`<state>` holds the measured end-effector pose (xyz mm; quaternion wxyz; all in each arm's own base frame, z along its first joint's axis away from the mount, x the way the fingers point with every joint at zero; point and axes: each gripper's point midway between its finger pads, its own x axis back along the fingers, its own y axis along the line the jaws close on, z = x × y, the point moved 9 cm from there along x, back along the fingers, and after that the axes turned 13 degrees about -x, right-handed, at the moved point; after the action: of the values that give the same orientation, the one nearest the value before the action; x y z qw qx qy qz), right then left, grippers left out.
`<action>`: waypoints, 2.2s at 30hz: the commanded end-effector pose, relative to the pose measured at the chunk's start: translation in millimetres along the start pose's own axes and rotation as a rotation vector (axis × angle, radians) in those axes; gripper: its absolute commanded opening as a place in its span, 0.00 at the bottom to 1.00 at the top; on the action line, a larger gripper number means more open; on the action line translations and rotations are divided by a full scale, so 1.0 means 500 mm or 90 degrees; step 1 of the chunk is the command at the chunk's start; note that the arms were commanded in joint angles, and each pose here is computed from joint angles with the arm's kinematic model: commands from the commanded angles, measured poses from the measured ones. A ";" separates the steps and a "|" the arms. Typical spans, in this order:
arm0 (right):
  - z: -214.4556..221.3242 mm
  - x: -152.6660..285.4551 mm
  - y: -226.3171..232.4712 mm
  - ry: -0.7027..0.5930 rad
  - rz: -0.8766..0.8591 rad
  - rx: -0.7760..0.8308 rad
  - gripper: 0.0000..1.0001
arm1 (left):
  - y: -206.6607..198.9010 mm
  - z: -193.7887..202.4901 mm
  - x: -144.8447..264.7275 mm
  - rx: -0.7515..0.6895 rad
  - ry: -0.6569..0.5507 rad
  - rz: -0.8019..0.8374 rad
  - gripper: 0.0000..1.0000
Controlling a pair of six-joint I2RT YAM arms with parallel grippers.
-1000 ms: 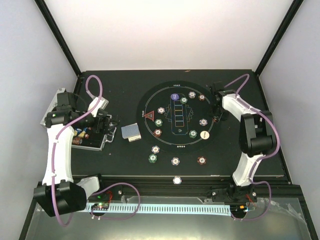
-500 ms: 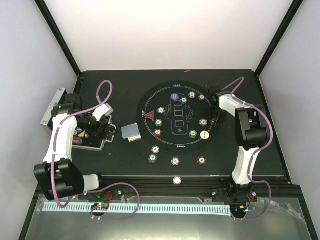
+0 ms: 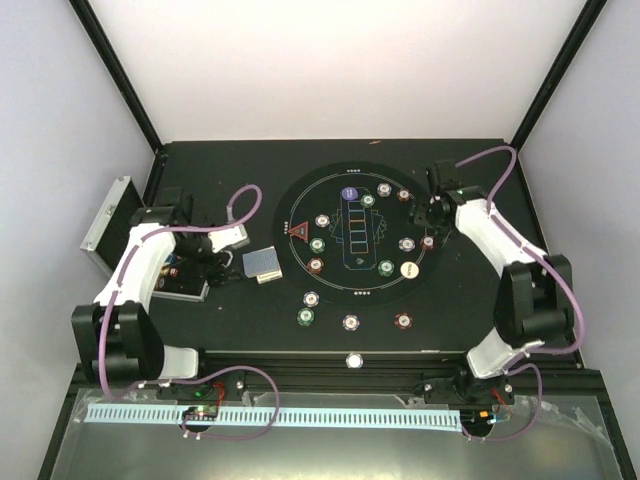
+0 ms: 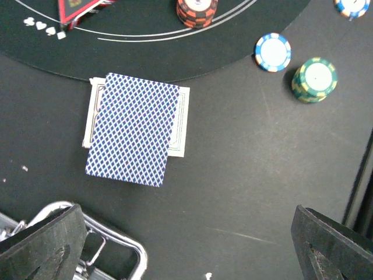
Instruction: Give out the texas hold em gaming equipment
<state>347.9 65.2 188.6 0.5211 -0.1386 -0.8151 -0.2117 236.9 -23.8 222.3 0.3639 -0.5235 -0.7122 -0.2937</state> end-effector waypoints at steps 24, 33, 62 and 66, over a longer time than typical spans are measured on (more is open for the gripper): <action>0.220 0.122 0.040 0.025 -0.158 0.125 0.86 | 0.098 -0.004 -0.203 -0.180 0.236 -0.040 0.99; 0.224 0.122 0.037 0.028 -0.156 0.127 0.86 | 0.074 0.006 -0.215 -0.182 0.245 -0.011 0.99; 0.231 0.123 0.029 0.034 -0.162 0.124 0.82 | 0.081 0.026 -0.258 -0.189 0.267 -0.010 0.99; 0.232 0.122 0.028 0.035 -0.159 0.126 0.82 | 0.085 0.017 -0.258 -0.186 0.251 -0.005 0.99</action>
<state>240.3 134.3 201.6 0.5297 0.0150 -0.8264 -0.1905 295.2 -67.2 113.1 0.4238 -0.4891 -0.5810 -0.4935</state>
